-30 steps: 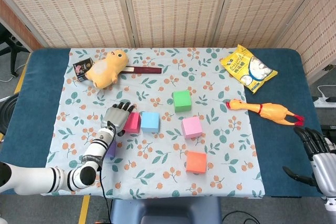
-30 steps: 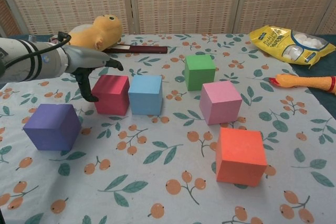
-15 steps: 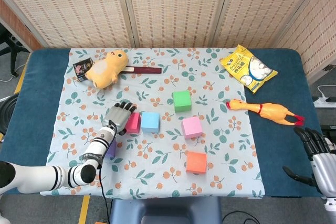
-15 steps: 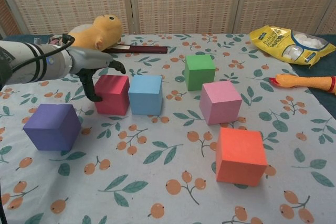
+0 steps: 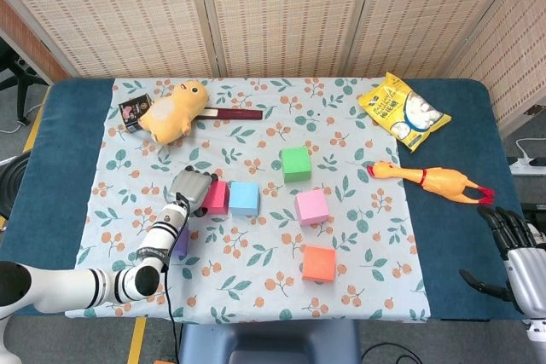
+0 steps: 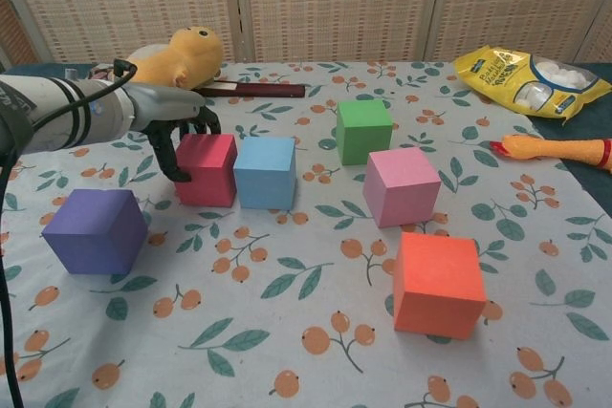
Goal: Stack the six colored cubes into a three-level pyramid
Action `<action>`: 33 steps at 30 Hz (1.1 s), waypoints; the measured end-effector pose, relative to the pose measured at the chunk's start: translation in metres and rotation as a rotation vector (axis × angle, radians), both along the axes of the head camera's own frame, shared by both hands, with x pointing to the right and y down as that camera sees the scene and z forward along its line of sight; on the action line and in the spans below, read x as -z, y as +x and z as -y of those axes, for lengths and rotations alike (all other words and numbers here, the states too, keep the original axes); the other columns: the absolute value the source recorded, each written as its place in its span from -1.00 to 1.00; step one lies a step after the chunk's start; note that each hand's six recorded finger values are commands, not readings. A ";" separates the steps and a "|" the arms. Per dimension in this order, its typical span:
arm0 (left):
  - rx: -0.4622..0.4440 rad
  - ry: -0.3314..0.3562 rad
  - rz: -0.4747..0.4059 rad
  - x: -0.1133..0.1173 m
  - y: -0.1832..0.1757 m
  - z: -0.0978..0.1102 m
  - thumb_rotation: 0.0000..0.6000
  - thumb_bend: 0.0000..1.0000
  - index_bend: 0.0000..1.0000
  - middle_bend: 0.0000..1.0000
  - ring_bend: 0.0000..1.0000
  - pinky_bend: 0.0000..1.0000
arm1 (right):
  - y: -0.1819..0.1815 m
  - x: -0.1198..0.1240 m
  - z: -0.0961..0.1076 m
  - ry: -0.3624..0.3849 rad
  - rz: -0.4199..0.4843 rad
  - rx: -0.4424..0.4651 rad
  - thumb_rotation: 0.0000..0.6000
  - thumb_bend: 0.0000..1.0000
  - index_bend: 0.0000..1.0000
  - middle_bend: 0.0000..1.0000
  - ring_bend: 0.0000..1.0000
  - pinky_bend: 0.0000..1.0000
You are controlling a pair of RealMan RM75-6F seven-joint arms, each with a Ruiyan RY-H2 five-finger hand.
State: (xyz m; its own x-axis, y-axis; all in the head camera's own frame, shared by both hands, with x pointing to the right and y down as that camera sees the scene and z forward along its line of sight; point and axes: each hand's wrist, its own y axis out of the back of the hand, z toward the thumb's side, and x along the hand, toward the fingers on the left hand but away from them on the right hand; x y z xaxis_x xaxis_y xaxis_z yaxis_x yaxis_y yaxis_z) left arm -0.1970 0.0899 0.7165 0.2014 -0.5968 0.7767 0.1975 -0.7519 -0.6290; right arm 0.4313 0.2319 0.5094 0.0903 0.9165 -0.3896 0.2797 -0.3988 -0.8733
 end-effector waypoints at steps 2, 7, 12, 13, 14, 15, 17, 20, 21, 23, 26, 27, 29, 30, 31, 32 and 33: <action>0.004 0.000 -0.008 0.002 0.003 0.001 1.00 -0.37 -0.41 -0.31 -0.42 -0.61 | 0.000 0.000 0.000 0.001 0.000 -0.001 1.00 -0.90 -1.00 -0.87 -1.00 -0.95; 0.001 -0.009 -0.011 0.001 0.007 0.000 1.00 -0.37 -0.42 -0.33 -0.42 -0.60 | 0.002 0.001 -0.001 0.002 -0.003 -0.006 1.00 -0.90 -1.00 -0.87 -1.00 -0.95; 0.009 -0.010 -0.011 0.000 0.009 0.000 1.00 -0.37 -0.43 -0.33 -0.42 -0.60 | 0.003 0.002 -0.002 0.003 -0.005 -0.011 1.00 -0.90 -1.00 -0.87 -1.00 -0.95; 0.010 -0.010 -0.011 -0.001 0.009 0.000 1.00 -0.37 -0.44 -0.33 -0.42 -0.60 | 0.003 0.002 -0.002 0.003 -0.005 -0.011 1.00 -0.90 -1.00 -0.87 -1.00 -0.95; 0.010 -0.009 -0.011 -0.001 0.009 0.000 1.00 -0.37 -0.44 -0.33 -0.42 -0.60 | 0.003 0.002 -0.002 0.003 -0.005 -0.011 1.00 -0.90 -1.00 -0.87 -1.00 -0.95; 0.010 -0.009 -0.011 -0.001 0.010 0.001 1.00 -0.37 -0.44 -0.33 -0.42 -0.60 | 0.003 0.002 -0.002 0.003 -0.005 -0.011 1.00 -0.90 -1.00 -0.87 -1.00 -0.95; 0.009 -0.009 -0.011 -0.001 0.010 0.001 1.00 -0.37 -0.44 -0.33 -0.42 -0.60 | 0.003 0.002 -0.002 0.003 -0.005 -0.012 1.00 -0.90 -1.00 -0.87 -1.00 -0.95; 0.006 -0.011 -0.011 -0.001 0.011 0.001 1.00 -0.37 -0.45 -0.33 -0.42 -0.60 | 0.004 0.002 -0.002 0.002 -0.006 -0.013 1.00 -0.90 -1.00 -0.87 -1.00 -0.95; 0.004 -0.011 -0.010 -0.001 0.012 0.001 1.00 -0.37 -0.45 -0.33 -0.42 -0.60 | 0.004 0.002 -0.002 0.004 -0.005 -0.013 1.00 -0.90 -1.00 -0.87 -1.00 -0.95; 0.000 -0.011 -0.009 -0.001 0.014 0.001 1.00 -0.37 -0.46 -0.34 -0.42 -0.60 | 0.005 0.002 -0.002 0.003 -0.007 -0.016 1.00 -0.90 -1.00 -0.87 -1.00 -0.95; -0.005 -0.011 -0.001 -0.001 0.015 0.002 1.00 -0.37 -0.46 -0.34 -0.42 -0.60 | 0.006 0.002 -0.002 0.003 -0.007 -0.019 1.00 -0.90 -1.00 -0.87 -1.00 -0.95; -0.006 -0.010 0.000 -0.002 0.016 0.002 1.00 -0.37 -0.46 -0.34 -0.42 -0.60 | 0.006 0.002 -0.002 0.002 -0.008 -0.019 1.00 -0.90 -1.00 -0.87 -1.00 -0.95; -0.009 -0.010 0.005 -0.003 0.016 0.002 1.00 -0.37 -0.46 -0.34 -0.42 -0.60 | 0.006 0.002 -0.002 0.003 -0.008 -0.020 1.00 -0.90 -1.00 -0.87 -1.00 -0.95; -0.010 -0.011 0.007 -0.003 0.016 0.002 1.00 -0.37 -0.46 -0.34 -0.42 -0.60 | 0.006 0.002 -0.002 0.003 -0.008 -0.021 1.00 -0.90 -1.00 -0.87 -1.00 -0.95; -0.010 -0.012 0.009 -0.004 0.016 0.002 1.00 -0.37 -0.47 -0.34 -0.42 -0.60 | 0.007 0.002 -0.002 0.003 -0.008 -0.022 1.00 -0.90 -1.00 -0.87 -1.00 -0.95; -0.009 -0.013 0.010 -0.004 0.016 0.001 1.00 -0.37 -0.47 -0.34 -0.42 -0.60 | 0.007 0.002 -0.002 0.003 -0.008 -0.022 1.00 -0.90 -1.00 -0.87 -1.00 -0.95; -0.008 -0.014 0.010 -0.005 0.016 0.001 1.00 -0.37 -0.48 -0.34 -0.42 -0.60 | 0.007 0.002 -0.002 0.003 -0.009 -0.022 1.00 -0.90 -1.00 -0.87 -1.00 -0.95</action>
State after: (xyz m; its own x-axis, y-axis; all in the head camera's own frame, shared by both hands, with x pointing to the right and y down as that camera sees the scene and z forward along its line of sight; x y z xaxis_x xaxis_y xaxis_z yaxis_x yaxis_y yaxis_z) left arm -0.1806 0.0885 0.7212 0.1979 -0.5840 0.7873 0.2099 -0.7592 -0.6160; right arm 0.4382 0.2340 0.5075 0.0666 0.9196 -0.3871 0.2810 -0.3896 -0.8771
